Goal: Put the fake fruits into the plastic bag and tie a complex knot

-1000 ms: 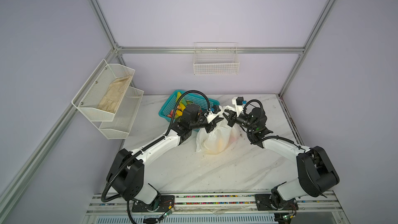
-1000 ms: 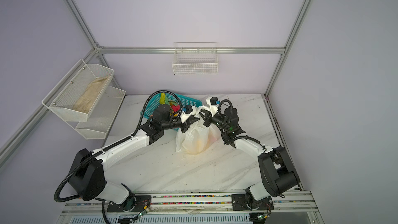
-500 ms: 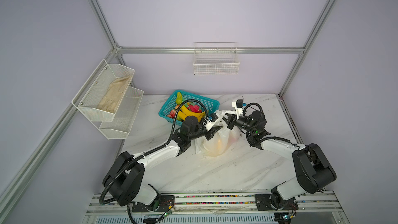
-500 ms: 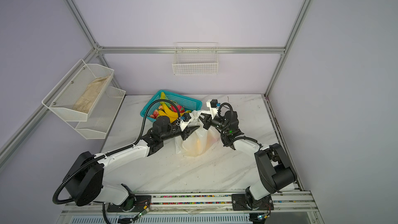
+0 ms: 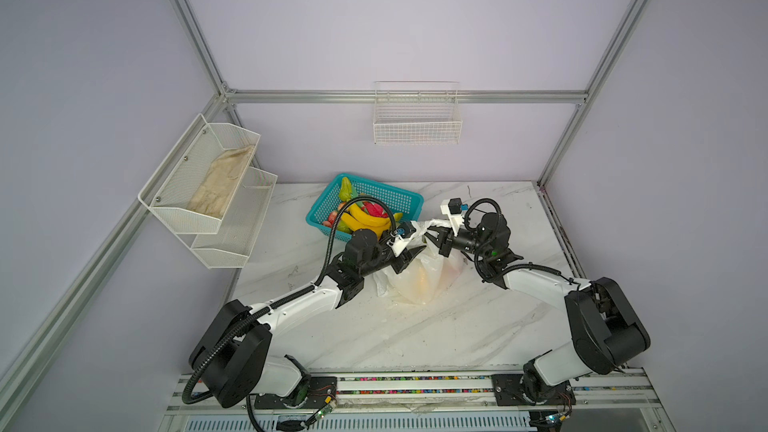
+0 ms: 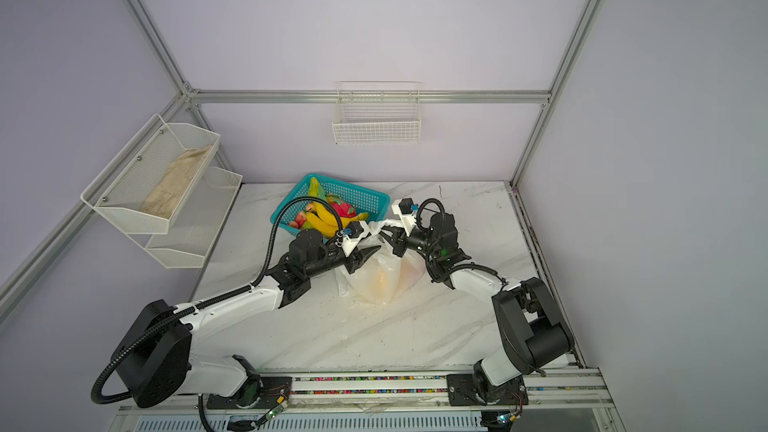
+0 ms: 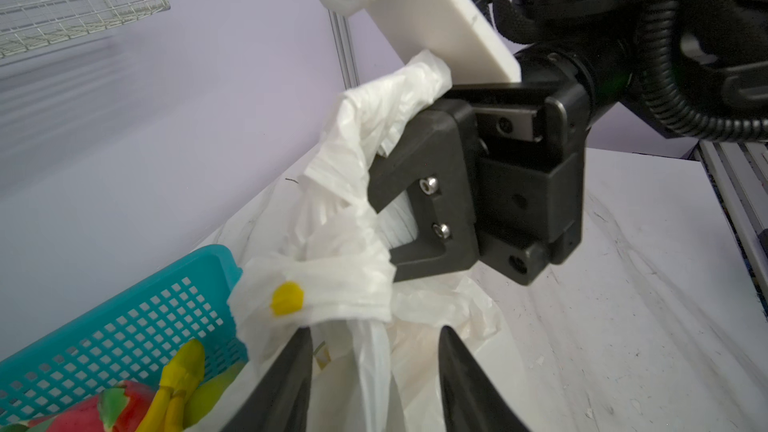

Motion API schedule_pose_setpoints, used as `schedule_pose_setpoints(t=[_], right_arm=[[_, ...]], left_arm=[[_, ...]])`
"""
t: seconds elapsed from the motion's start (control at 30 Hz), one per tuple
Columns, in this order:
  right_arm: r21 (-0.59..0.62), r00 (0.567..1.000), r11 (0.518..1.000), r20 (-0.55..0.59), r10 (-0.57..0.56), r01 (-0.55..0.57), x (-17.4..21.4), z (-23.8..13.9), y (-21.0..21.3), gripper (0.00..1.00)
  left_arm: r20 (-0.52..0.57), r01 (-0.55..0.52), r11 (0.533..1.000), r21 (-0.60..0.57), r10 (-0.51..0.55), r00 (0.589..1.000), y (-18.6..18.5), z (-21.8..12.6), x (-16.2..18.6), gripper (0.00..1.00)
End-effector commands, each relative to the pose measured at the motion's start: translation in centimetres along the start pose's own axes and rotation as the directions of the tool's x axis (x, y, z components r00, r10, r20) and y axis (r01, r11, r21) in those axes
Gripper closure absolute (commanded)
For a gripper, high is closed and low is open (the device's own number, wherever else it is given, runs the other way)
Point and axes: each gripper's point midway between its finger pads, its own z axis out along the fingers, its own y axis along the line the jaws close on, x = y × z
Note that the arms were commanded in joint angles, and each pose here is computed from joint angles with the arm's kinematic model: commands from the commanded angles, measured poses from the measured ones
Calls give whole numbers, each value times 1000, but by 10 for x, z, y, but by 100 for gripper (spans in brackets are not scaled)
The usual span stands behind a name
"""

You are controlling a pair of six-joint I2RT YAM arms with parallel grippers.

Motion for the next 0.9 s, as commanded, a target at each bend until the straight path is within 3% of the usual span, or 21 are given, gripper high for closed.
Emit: schedule_pose_setpoints(t=[0.0, 0.3, 0.6, 0.77, 0.87], right_arm=[[-62, 998, 996, 17, -61, 62, -10, -1, 17, 90], [-139, 995, 990, 102, -19, 33, -22, 2, 29, 95], [-97, 990, 989, 99, -100, 109, -24, -14, 22, 100], [-74, 987, 988, 104, -124, 132, -30, -22, 16, 100], [-69, 985, 988, 112, -128, 137, -39, -22, 14, 100]], left_arm=[[2, -19, 1000, -13, 19, 1000, -1, -1, 9, 51], [21, -6, 1000, -21, 6, 1000, -3, -6, 12, 42], [87, 14, 998, -65, -9, 996, -2, -37, -2, 29], [78, 18, 999, -37, -15, 997, -7, -43, -2, 33], [70, 17, 1000, -12, -16, 997, -9, -35, 1, 42]])
